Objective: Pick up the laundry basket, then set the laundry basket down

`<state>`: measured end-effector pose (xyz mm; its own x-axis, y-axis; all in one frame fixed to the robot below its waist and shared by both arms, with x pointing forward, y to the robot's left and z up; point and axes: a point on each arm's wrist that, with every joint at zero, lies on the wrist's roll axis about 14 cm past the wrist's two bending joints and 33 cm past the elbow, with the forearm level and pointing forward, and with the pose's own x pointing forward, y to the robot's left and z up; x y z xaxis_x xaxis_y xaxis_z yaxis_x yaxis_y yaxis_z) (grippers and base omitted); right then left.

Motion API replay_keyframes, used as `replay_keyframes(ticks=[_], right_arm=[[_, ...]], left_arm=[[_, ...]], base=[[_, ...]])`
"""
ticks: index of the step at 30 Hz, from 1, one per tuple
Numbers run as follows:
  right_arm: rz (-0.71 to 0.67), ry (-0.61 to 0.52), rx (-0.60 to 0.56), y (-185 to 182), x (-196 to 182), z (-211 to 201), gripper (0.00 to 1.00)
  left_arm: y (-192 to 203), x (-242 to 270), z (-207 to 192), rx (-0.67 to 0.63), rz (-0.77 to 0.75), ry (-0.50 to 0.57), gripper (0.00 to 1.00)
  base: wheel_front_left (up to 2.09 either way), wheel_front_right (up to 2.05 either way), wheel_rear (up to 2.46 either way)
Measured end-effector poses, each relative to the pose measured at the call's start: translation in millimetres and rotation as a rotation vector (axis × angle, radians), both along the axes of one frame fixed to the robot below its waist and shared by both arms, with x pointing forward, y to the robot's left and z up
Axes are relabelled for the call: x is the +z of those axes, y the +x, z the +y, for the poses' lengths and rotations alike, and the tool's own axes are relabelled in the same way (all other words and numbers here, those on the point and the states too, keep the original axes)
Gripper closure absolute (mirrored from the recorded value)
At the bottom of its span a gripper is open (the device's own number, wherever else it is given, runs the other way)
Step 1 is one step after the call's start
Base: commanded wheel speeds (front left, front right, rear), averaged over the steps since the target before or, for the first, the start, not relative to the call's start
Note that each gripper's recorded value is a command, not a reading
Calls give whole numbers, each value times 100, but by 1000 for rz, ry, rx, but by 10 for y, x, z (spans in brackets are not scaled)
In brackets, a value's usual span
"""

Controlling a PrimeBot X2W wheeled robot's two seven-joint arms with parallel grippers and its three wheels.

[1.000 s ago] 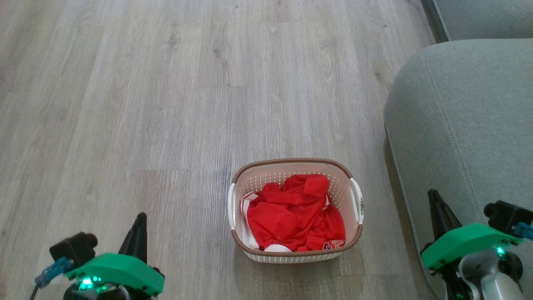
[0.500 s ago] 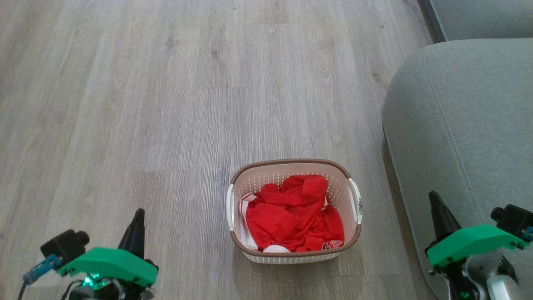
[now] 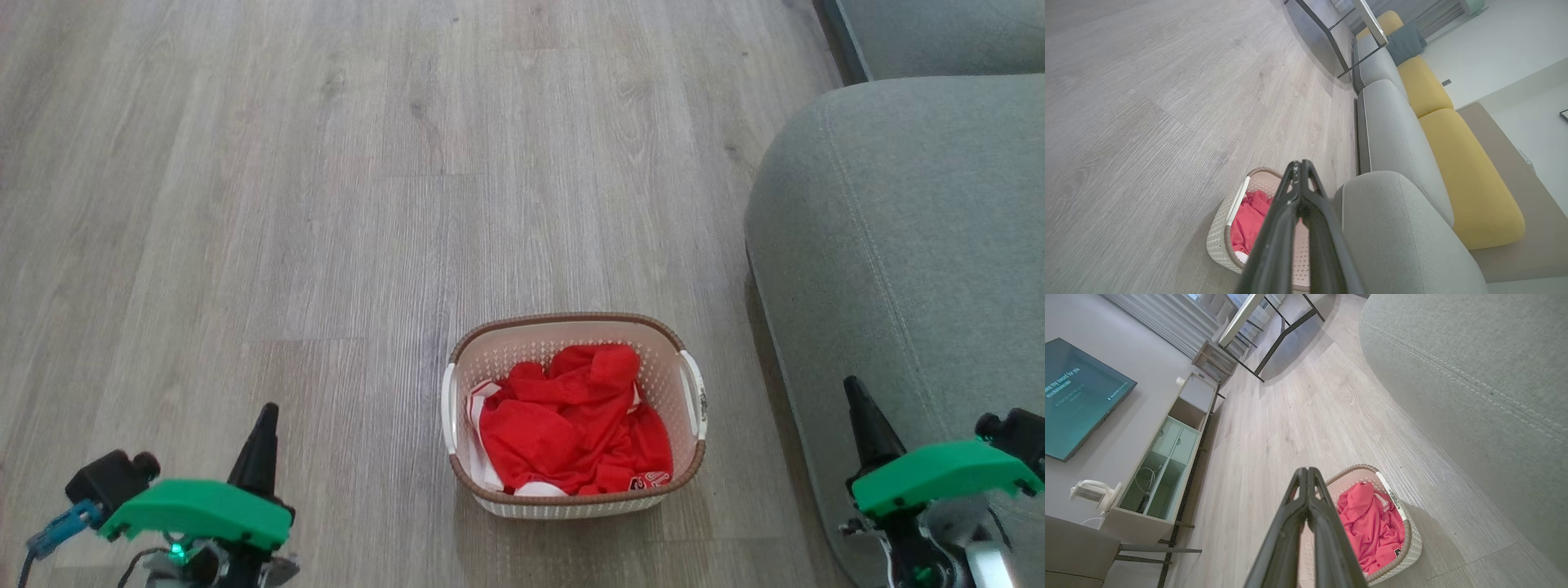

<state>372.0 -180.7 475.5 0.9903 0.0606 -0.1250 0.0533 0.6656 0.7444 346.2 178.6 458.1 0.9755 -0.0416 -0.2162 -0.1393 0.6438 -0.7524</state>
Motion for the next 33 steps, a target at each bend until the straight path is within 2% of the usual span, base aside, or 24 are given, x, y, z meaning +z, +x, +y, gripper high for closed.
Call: replay_keyframes(ticks=[33], right_arm=[[-8,391,-84,24,30,-116,100]], left_arm=[[112,25,58,73,-16,-366,100]], base=[[0,0,0]])
